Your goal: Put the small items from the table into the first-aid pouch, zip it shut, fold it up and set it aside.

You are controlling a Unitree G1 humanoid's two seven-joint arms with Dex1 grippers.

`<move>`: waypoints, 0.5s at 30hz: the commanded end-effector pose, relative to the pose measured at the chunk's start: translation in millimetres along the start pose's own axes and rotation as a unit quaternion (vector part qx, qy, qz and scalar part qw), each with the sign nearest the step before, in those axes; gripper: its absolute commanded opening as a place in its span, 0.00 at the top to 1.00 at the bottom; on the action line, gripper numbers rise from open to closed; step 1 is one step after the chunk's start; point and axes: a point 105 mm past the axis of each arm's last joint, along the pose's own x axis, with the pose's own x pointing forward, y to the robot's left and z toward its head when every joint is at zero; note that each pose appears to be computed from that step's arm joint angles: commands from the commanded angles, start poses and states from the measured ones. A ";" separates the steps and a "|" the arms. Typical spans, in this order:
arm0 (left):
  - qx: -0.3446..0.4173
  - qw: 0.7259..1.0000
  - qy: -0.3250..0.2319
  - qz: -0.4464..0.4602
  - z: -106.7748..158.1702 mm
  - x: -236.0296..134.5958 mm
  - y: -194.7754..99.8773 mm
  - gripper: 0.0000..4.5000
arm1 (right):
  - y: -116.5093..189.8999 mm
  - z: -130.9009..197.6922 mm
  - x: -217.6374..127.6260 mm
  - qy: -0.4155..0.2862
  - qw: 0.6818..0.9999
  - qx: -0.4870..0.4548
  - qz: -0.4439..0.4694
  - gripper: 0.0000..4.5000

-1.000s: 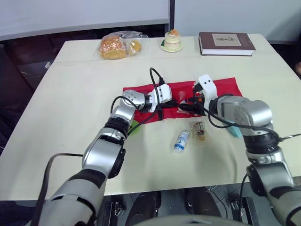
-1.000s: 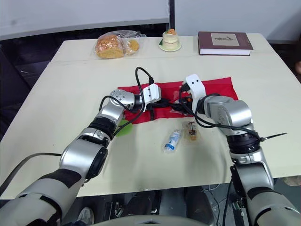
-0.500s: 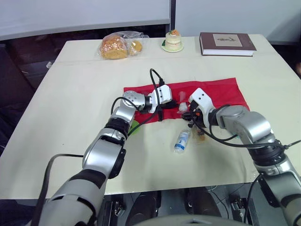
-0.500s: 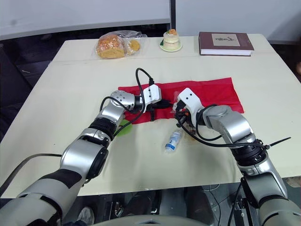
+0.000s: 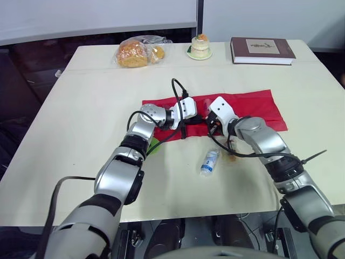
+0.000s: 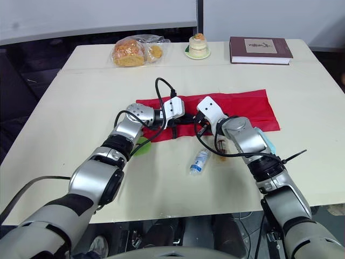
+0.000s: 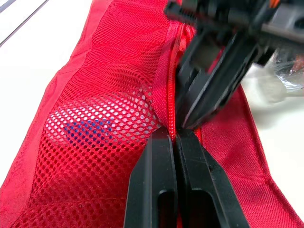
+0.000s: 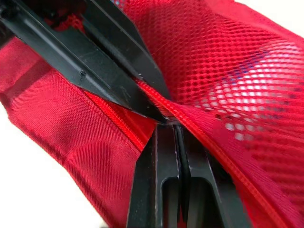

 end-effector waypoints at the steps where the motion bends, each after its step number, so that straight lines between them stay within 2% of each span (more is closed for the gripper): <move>1: 0.027 0.999 -0.019 -0.012 13.1 5.1 -2.0 1.00 | -3.8 31.1 1.0 -0.048 0.998 -0.033 -0.012 0.99; 7: 0.024 1.000 -0.013 0.000 10.2 1.3 2.5 1.00 | -2.0 29.4 -8.1 -0.052 0.998 -0.027 -0.004 0.99; 15: -0.007 1.000 -0.020 0.022 9.2 -3.2 11.1 1.00 | 9.8 31.2 -58.0 -0.112 0.993 -0.028 0.023 0.99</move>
